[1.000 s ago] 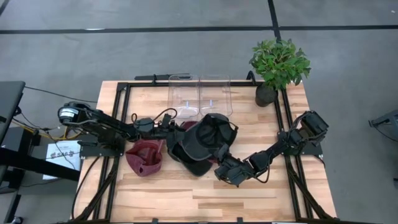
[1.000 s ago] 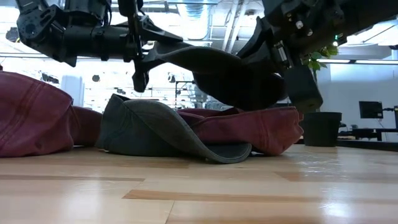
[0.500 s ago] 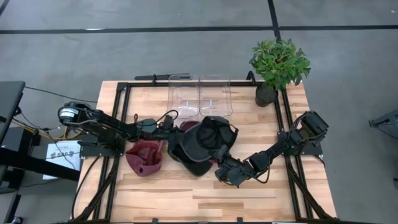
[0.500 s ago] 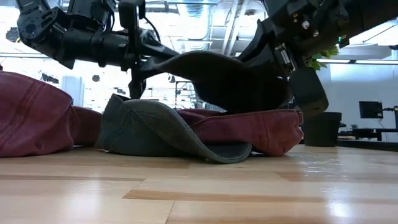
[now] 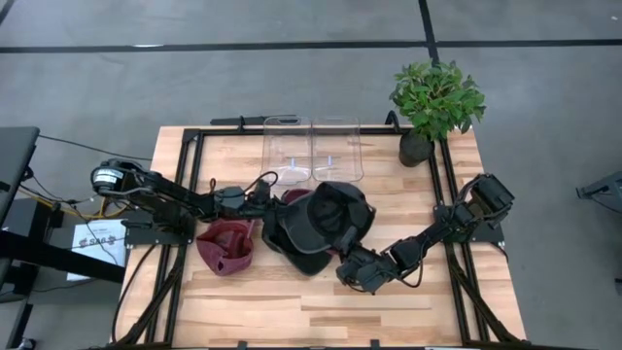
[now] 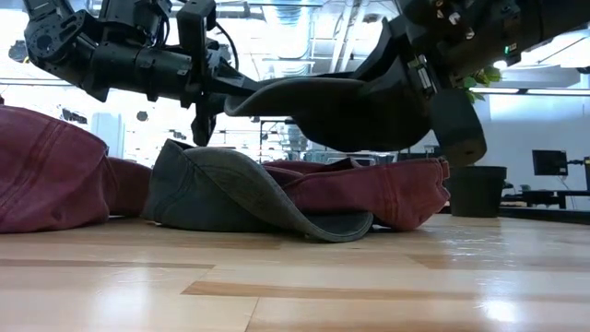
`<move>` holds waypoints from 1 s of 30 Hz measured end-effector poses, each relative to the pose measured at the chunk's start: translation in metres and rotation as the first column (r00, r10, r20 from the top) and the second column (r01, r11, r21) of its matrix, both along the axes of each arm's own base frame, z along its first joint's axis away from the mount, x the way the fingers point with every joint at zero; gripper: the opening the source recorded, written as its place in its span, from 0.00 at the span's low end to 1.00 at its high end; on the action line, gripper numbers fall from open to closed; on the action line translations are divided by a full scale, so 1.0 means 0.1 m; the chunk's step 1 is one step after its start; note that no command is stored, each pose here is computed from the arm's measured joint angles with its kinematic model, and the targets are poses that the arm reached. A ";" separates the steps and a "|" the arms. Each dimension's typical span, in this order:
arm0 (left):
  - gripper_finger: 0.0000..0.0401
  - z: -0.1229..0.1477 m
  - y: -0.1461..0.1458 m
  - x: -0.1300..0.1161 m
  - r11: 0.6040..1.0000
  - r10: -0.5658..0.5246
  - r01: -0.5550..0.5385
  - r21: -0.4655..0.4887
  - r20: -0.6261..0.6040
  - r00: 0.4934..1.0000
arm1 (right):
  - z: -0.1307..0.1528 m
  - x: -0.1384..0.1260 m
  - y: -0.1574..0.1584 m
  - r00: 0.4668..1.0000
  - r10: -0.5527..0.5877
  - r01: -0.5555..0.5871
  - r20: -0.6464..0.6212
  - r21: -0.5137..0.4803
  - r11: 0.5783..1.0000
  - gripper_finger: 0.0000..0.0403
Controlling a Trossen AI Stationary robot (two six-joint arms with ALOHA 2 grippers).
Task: Pick & Place hat
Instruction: Put the right black cap into the right transparent bin
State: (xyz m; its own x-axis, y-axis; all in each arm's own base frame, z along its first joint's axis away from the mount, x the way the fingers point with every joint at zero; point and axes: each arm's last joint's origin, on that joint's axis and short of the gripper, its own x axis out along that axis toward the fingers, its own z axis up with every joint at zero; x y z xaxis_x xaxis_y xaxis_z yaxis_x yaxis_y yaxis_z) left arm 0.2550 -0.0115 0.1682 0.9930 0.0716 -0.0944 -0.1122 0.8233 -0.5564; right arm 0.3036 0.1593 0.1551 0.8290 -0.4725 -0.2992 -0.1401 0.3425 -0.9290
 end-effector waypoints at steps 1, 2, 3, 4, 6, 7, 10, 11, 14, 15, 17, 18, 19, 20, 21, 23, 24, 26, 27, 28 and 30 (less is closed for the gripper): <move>0.03 0.00 0.00 0.00 1.000 0.001 -0.001 0.000 0.002 1.000 | 0.00 0.00 0.00 1.000 0.000 0.000 -0.001 0.000 1.000 0.12; 0.03 0.00 0.00 0.00 1.000 0.003 -0.003 0.001 0.003 1.000 | 0.00 0.00 0.00 1.000 0.000 0.000 -0.002 -0.001 1.000 0.13; 0.03 0.00 0.00 0.00 1.000 0.003 -0.003 0.004 0.005 1.000 | 0.00 -0.01 0.01 1.000 0.002 -0.002 -0.001 0.000 1.000 0.15; 0.03 0.01 0.00 0.00 1.000 0.003 -0.003 0.007 0.006 1.000 | 0.00 -0.01 0.01 1.000 0.000 0.000 0.003 0.007 1.000 0.17; 0.03 0.01 0.00 0.00 1.000 0.003 -0.003 0.007 0.012 1.000 | 0.00 -0.01 0.02 1.000 -0.002 0.002 0.013 0.025 1.000 0.21; 0.03 0.02 0.00 0.00 1.000 0.003 -0.003 0.007 0.015 1.000 | 0.00 -0.02 0.03 1.000 -0.002 0.001 0.014 0.027 1.000 0.24; 0.03 0.05 0.01 -0.01 1.000 0.004 -0.005 0.023 0.030 1.000 | 0.00 -0.03 0.05 1.000 0.004 -0.004 0.015 0.028 1.000 0.33; 0.03 0.07 0.02 -0.02 0.999 0.004 -0.005 0.031 0.038 0.999 | 0.00 -0.03 0.05 1.000 0.004 -0.004 0.017 0.030 1.000 0.37; 0.03 0.17 0.02 -0.05 0.998 0.000 -0.005 0.066 0.076 0.997 | 0.00 -0.04 0.07 1.000 0.000 -0.001 0.027 0.040 0.999 0.46; 0.03 0.21 0.02 -0.07 0.997 -0.002 -0.005 0.082 0.088 0.996 | 0.00 -0.04 0.07 1.000 -0.001 0.000 0.029 0.038 0.999 0.49; 0.03 0.28 0.02 -0.10 0.993 -0.004 -0.009 0.115 0.105 0.994 | 0.01 -0.05 0.08 0.999 -0.016 0.014 0.039 0.030 0.999 0.53; 0.03 0.32 0.03 -0.13 0.991 0.003 -0.017 0.131 0.106 0.994 | 0.02 -0.06 0.09 0.999 -0.028 0.027 0.046 0.021 0.999 0.55; 0.03 0.35 0.03 -0.15 0.989 0.018 -0.033 0.147 0.103 0.994 | 0.02 -0.06 0.09 0.998 -0.043 0.042 0.055 0.009 0.999 0.57; 0.03 0.37 0.04 -0.18 0.986 0.036 -0.050 0.161 0.092 0.995 | 0.03 -0.07 0.10 0.996 -0.059 0.059 0.066 -0.003 0.998 0.58; 0.03 0.39 0.05 -0.21 0.982 0.058 -0.071 0.176 0.077 0.995 | 0.04 -0.08 0.10 0.994 -0.074 0.076 0.077 -0.020 0.997 0.59; 0.03 0.41 0.07 -0.26 0.972 0.112 -0.120 0.202 0.048 0.993 | 0.07 -0.09 0.13 0.989 -0.100 0.104 0.105 -0.041 0.994 0.60; 0.03 0.43 0.08 -0.28 0.967 0.135 -0.140 0.212 0.037 0.990 | 0.08 -0.09 0.14 0.987 -0.106 0.113 0.118 -0.047 0.993 0.60; 0.03 0.45 0.09 -0.32 0.955 0.176 -0.176 0.237 0.020 0.984 | 0.12 -0.09 0.16 0.982 -0.119 0.127 0.146 -0.048 0.991 0.60; 0.03 0.46 0.09 -0.34 0.951 0.190 -0.186 0.248 0.010 0.982 | 0.13 -0.09 0.17 0.980 -0.125 0.135 0.156 -0.052 0.990 0.60; 0.03 0.46 0.09 -0.36 0.944 0.204 -0.197 0.265 0.001 0.979 | 0.15 -0.09 0.17 0.977 -0.132 0.142 0.169 -0.052 0.988 0.59; 0.03 0.48 0.09 -0.39 0.929 0.234 -0.224 0.295 0.000 0.972 | 0.18 -0.09 0.18 0.969 -0.152 0.165 0.196 -0.047 0.985 0.59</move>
State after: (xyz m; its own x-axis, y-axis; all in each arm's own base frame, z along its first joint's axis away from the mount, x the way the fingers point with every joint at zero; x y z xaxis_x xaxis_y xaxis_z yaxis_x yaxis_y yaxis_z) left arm 0.2164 -0.0025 0.2166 0.9427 0.3264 -0.0686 -0.3319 0.8980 -0.2889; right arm 0.2942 0.1774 0.1736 0.7809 -0.6152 -0.1078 0.0938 0.2862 -0.9536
